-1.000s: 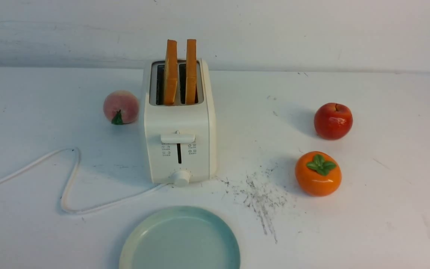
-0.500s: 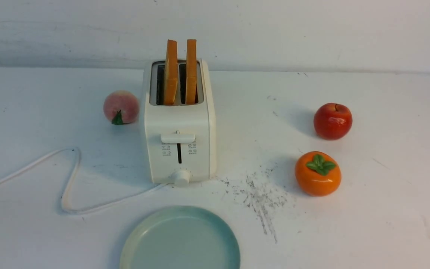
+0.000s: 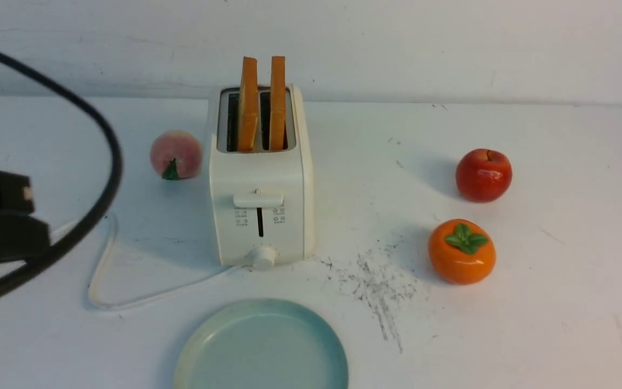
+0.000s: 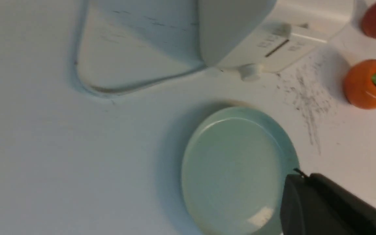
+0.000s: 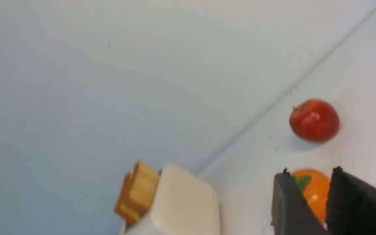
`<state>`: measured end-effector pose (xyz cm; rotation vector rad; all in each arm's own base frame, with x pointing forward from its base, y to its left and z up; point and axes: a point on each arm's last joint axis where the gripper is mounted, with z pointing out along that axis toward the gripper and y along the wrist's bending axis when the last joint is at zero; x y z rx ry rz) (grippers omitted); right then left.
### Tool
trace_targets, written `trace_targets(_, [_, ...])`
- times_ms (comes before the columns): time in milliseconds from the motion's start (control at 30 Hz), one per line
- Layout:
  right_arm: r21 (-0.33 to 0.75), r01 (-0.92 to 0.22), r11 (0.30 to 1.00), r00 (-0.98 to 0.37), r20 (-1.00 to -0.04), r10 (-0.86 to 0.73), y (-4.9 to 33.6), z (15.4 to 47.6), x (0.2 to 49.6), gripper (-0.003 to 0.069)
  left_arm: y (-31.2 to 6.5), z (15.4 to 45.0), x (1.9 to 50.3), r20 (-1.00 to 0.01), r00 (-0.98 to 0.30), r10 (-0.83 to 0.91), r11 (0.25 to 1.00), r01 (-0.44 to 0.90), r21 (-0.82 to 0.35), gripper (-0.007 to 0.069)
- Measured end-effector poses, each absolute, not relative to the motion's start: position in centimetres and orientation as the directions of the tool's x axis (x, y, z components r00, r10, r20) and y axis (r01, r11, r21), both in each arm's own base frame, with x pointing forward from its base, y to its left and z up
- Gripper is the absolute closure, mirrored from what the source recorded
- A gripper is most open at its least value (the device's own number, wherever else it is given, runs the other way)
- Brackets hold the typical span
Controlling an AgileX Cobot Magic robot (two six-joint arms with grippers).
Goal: Take toasted bread from bread machine on white table place on plate.
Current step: 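Reach for a toast slice standing in the toaster with the left gripper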
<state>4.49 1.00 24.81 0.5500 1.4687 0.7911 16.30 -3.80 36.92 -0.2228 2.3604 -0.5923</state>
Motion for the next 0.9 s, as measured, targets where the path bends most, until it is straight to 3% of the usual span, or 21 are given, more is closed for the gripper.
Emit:
trace_targets(67, [0.650, -0.112, 0.751, -0.230, -0.752, 0.617, 1.7, 27.7, 3.8, 0.0550, -4.5, 36.7, 18.4, -0.570, -0.768, -0.293, 0.860, 0.049, -0.509, 0.0639])
trace_targets(167, [0.562, -0.089, 0.823, -0.368, -0.786, 0.497, 2.0, 29.9, 3.8, 0.0627, -4.8, 37.0, 20.3, -0.576, -0.768, -0.280, 0.855, 0.073, -0.514, 0.0639])
trace_targets(200, [0.499, -0.068, 0.864, -0.499, -0.767, 0.404, 2.3, 30.7, 4.6, 0.0666, -4.9, 37.6, 21.7, -0.579, -0.767, -0.277, 0.851, 0.084, -0.519, 0.0639])
trace_targets(300, [0.439, -0.057, 0.897, -0.626, -0.715, 0.310, 2.7, 31.5, 5.7, 0.0677, -5.1, 38.4, 23.4, -0.587, -0.762, -0.273, 0.850, 0.095, -0.519, 0.0639])
trace_targets(367, [0.385, -0.069, 0.920, -0.755, -0.623, 0.204, 3.2, 31.0, 7.3, 0.0678, -5.4, 39.6, 25.9, -0.590, -0.760, -0.270, 0.841, 0.111, -0.529, 0.0639])
trace_targets(500, [0.400, -0.119, 0.909, -0.816, -0.561, 0.141, 4.1, 30.3, 8.2, 0.0678, -7.2, 40.6, 28.3, -0.613, -0.755, -0.232, 0.834, 0.170, -0.525, 0.0639])
trace_targets(767, [0.478, -0.189, 0.858, -0.785, -0.599, 0.161, 4.9, 30.8, 8.6, 0.0674, -12.1, 39.2, 33.2, -0.699, -0.705, -0.116, 0.863, 0.278, -0.423, 0.0634])
trace_targets(900, [0.481, -0.196, 0.854, -0.780, -0.605, 0.162, 5.0, 30.9, 8.7, 0.0671, -12.9, 37.1, 36.1, -0.762, -0.639, -0.105, 0.895, 0.274, -0.353, 0.0533])
